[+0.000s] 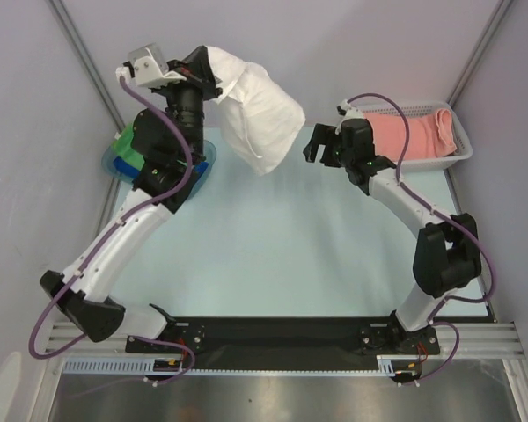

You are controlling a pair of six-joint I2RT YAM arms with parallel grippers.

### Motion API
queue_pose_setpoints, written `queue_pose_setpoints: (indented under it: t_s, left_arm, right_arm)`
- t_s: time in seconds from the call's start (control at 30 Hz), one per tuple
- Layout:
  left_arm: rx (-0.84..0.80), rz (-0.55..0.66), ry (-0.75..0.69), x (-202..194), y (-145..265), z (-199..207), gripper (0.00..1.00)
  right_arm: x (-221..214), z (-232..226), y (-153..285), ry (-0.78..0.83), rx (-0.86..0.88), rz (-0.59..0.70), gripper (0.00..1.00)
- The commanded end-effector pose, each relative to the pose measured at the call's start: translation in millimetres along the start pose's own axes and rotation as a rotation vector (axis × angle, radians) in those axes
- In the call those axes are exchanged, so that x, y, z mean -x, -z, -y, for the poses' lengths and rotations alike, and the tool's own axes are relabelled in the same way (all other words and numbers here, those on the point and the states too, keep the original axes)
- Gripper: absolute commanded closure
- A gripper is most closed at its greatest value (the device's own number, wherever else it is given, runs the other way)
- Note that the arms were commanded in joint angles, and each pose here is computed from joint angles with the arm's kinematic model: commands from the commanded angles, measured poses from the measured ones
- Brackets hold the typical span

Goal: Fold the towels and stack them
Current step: Move the towel to the center of the board

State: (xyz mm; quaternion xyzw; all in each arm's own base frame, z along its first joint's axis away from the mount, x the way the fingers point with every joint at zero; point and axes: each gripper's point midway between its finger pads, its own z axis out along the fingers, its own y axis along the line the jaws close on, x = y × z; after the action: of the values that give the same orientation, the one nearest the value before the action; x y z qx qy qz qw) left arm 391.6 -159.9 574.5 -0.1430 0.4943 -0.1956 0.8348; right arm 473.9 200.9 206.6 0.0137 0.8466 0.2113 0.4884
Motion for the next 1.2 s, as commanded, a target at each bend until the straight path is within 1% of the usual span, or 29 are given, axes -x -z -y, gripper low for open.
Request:
queue_pose_setpoints:
  t_s: [0.0,0.07,0.1,0.13,0.2,0.27,0.3,0.37,0.4,0.43,0.5,0.53,0.57,0.6,0.63,0.67,0.7,0.73,0.77,0.8,0.83,0.87,0.9,0.93,0.97,1.0,1.07,1.1,1.17]
  left_arm:
    - [-0.11,-0.022,-0.009,23.3,21.2,27.4,1.0]
    - [-0.155,-0.084,-0.015,4.5,35.5,45.5,1.0]
    - [-0.159,-0.113,-0.057,-5.1,41.2,48.4,1.0]
    - [-0.181,-0.137,-0.062,-13.5,50.9,60.2,1.0]
    - [-0.202,-0.196,-0.086,-34.7,61.9,63.5,1.0]
    - [-0.231,-0.239,-0.093,-47.3,73.4,70.0,1.0]
    - [-0.246,-0.261,-0.102,-52.3,78.6,71.5,1.0]
    - [-0.291,-0.297,-0.101,-57.5,88.1,80.3,1.0]
    - [-0.35,-0.334,-0.107,-63.9,96.4,88.7,1.0]
    - [-0.393,-0.356,-0.103,-67.3,103.4,97.0,1.0]
    - [-0.453,-0.446,-0.127,-84.6,116.2,105.5,1.0]
    - [-0.507,-0.485,-0.108,-88.1,122.4,115.8,1.0]
    - [-0.52,-0.551,-0.123,-106.1,132.4,113.3,1.0]
    - [-0.597,-0.61,-0.098,-121.1,147.7,122.7,1.0]
    - [-0.634,-0.689,-0.098,-149.7,166.2,120.2,1.0]
    - [-0.66,-0.761,-0.077,-168.4,181.5,120.7,1.0]
    - [-0.674,-0.848,-0.079,-198.8,198.1,118.9,1.0]
    - [-0.695,-0.965,-0.08,-235.7,229.3,108.6,1.0]
    - [-0.675,-1.024,-0.037,-255.5,244.0,105.3,1.0]
    - [-0.664,-1.082,-0.016,-275.4,259.9,98.3,0.98]
    - [-0.66,-1.145,0.001,-298.8,279.2,91.3,0.91]
    - [-0.626,-1.25,0.033,-325.3,313.0,70.7,0.86]
    - [-0.623,-1.231,0.075,-332.1,316.3,71.0,0.79]
    - [-0.597,-1.276,0.081,-346.2,337.2,54.0,0.69]
    - [-0.578,-1.261,0.113,-346.7,337.1,54.2,0.63]
    - [-0.553,-1.256,0.104,-347.9,337.8,49.6,0.6]
    - [-0.482,-1.233,0.103,-342.8,336.2,38.4,0.59]
    - [-0.392,-1.198,0.072,-344.0,328.1,23.5,0.58]
    - [-0.299,-1.171,0.064,-338.1,323.7,7.2,0.6]
  right_arm:
    - [53.4,-15.6,42.5,-0.004,0.0,0.159,0.08]
    - [50.8,-6.6,49.7,-0.016,-0.043,0.163,0.08]
    - [56.4,-7.0,59.6,-0.028,-0.051,0.184,0.07]
    - [54.0,-3.2,63.5,-0.032,-0.07,0.179,0.07]
    - [57.5,6.3,76.7,-0.053,-0.125,0.206,0.07]
    - [51.1,19.3,85.5,-0.058,-0.188,0.202,0.07]
    - [56.9,19.6,96.5,-0.061,-0.191,0.227,0.06]
    - [55.7,20.5,105.0,-0.062,-0.191,0.235,0.06]
    - [50.8,21.2,107.5,-0.06,-0.185,0.229,0.06]
    - [56.3,17.0,117.6,-0.065,-0.164,0.256,0.06]
    - [50.1,15.5,123.7,-0.073,-0.145,0.256,0.06]
    - [52.4,10.8,131.3,-0.075,-0.129,0.272,0.06]
    - [51.6,9.9,134.5,-0.076,-0.125,0.276,0.06]
    - [46.8,10.2,136.3,-0.069,-0.129,0.271,0.06]
    - [44.0,9.6,138.4,-0.067,-0.131,0.267,0.06]
    - [43.5,7.0,144.5,-0.061,-0.133,0.276,0.06]
    - [40.6,6.2,146.6,-0.057,-0.135,0.273,0.06]
    - [32.6,11.6,147.4,-0.053,-0.161,0.258,0.06]
    - [30.5,9.8,152.6,-0.048,-0.159,0.259,0.06]
    - [25.8,12.8,154.5,-0.046,-0.171,0.252,0.06]
    - [11.9,21.0,154.8,-0.042,-0.199,0.222,0.06]
    - [6.3,26.5,156.3,-0.041,-0.22,0.215,0.06]
    - [3.1,28.5,163.0,-0.046,-0.221,0.22,0.06]
    - [-5.1,33.1,165.1,-0.05,-0.233,0.204,0.05]
    - [-21.6,39.8,164.1,-0.05,-0.245,0.174,0.05]
    - [-26.6,39.2,169.3,-0.064,-0.235,0.174,0.06]
    - [-45.1,42.8,171.5,-0.069,-0.234,0.141,0.06]
    - [-60.8,47.6,172.4,-0.066,-0.24,0.119,0.06]
    - [-80.2,50.7,174.0,-0.077,-0.252,0.086,0.06]
